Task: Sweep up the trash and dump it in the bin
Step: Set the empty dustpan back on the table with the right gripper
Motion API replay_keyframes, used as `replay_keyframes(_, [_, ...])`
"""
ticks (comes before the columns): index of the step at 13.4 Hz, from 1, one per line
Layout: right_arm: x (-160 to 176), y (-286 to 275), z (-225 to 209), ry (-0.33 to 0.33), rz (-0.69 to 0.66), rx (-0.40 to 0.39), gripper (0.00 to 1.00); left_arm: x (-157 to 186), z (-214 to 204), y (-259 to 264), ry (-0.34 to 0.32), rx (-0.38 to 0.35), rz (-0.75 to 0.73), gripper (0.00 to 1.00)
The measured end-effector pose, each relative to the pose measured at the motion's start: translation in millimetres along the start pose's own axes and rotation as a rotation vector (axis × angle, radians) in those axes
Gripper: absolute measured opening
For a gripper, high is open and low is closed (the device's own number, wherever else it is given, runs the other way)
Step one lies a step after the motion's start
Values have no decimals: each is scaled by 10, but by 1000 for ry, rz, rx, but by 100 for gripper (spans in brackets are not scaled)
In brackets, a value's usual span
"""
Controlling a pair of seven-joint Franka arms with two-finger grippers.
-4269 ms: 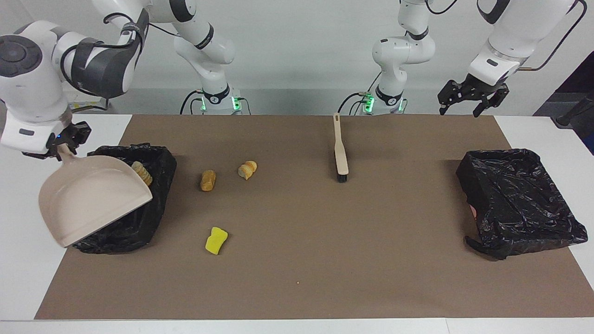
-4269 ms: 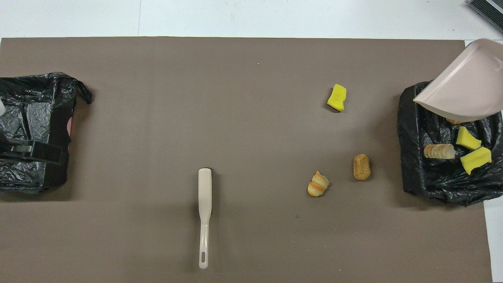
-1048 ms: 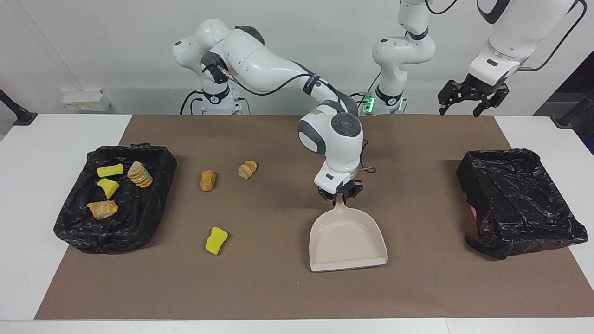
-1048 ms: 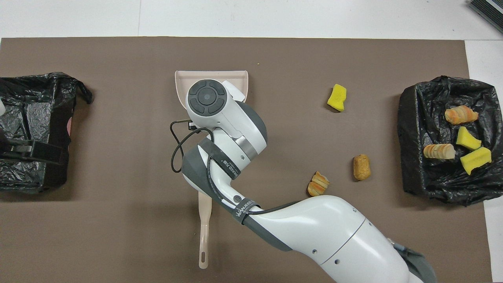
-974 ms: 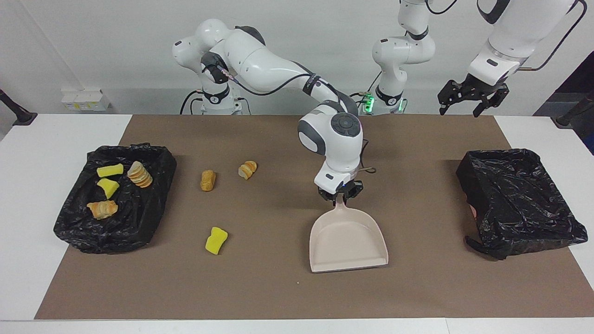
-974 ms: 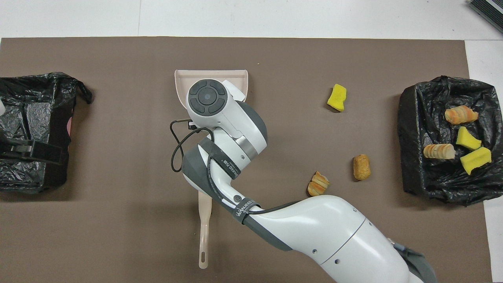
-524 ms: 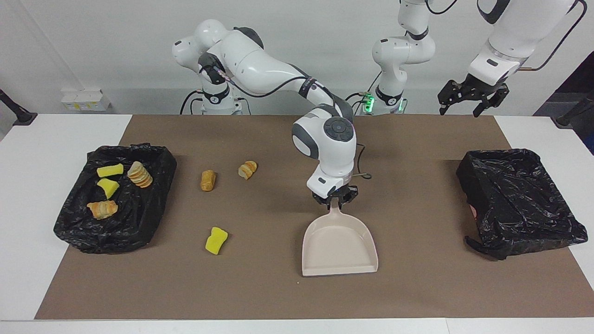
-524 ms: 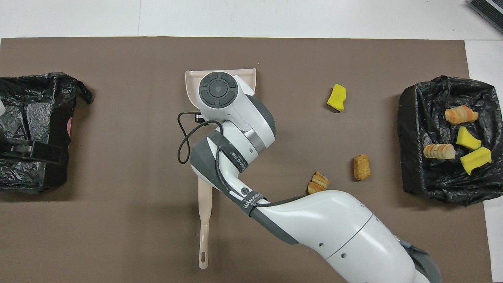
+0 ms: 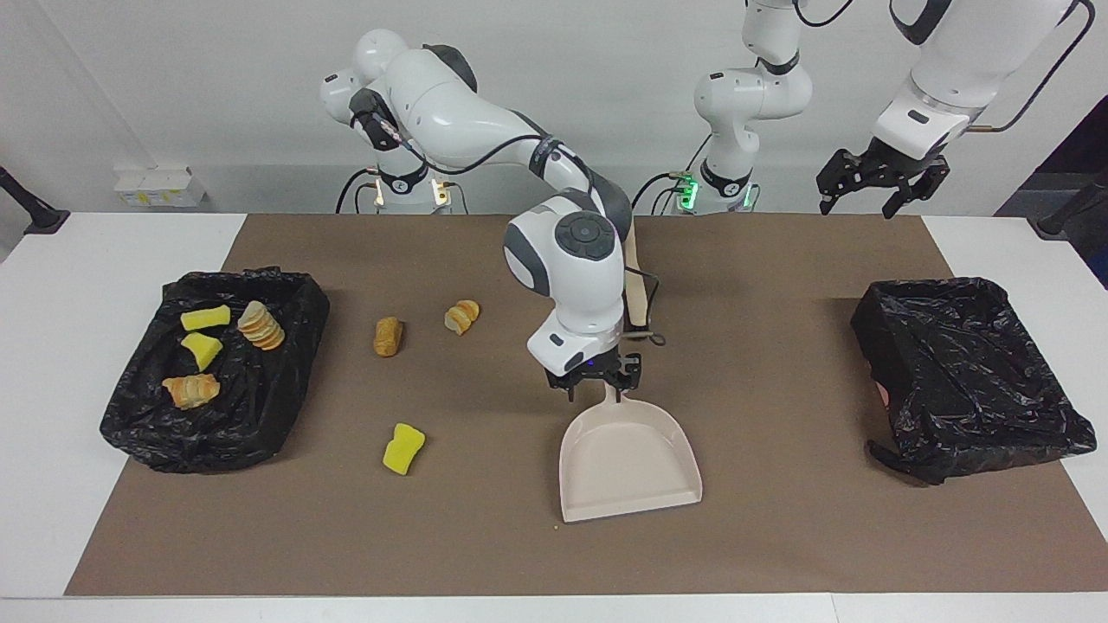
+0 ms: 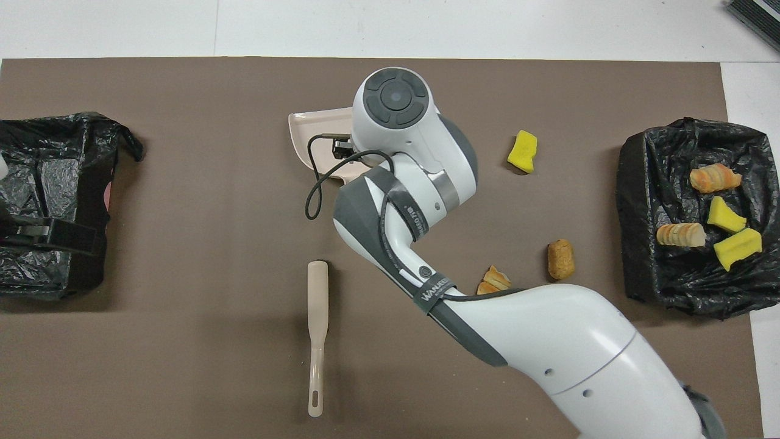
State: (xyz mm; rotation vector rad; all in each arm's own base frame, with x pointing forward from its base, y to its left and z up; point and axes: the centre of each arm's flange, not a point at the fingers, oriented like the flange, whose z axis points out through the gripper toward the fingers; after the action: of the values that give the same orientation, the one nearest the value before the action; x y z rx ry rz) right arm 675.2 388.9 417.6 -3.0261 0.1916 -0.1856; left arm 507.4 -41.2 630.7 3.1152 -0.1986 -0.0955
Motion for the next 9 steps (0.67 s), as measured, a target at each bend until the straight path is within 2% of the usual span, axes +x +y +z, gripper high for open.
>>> replay_keyframes(1, [9, 41, -183, 11, 21, 5, 80, 0, 0, 0, 0, 0, 0, 100])
replay_keyframes(3, [-187, -46, -506, 21, 60, 5, 85, 0, 0, 0, 0, 0, 0, 100])
replay_keyframes(4, [-381, -163, -601, 18, 65, 0, 90, 0, 0, 0, 0, 0, 0, 100])
replay_keyframes(5, [-587, -288, -656, 13, 69, -8, 90, 0, 0, 0, 0, 0, 0, 100])
replay_keyframes(7, [-1038, -535, -711, -1, 78, -28, 100, 0, 0, 0, 0, 0, 0, 100])
replay_keyframes(9, [-1411, -692, -728, -11, 85, -50, 100, 0, 0, 0, 0, 0, 0, 100])
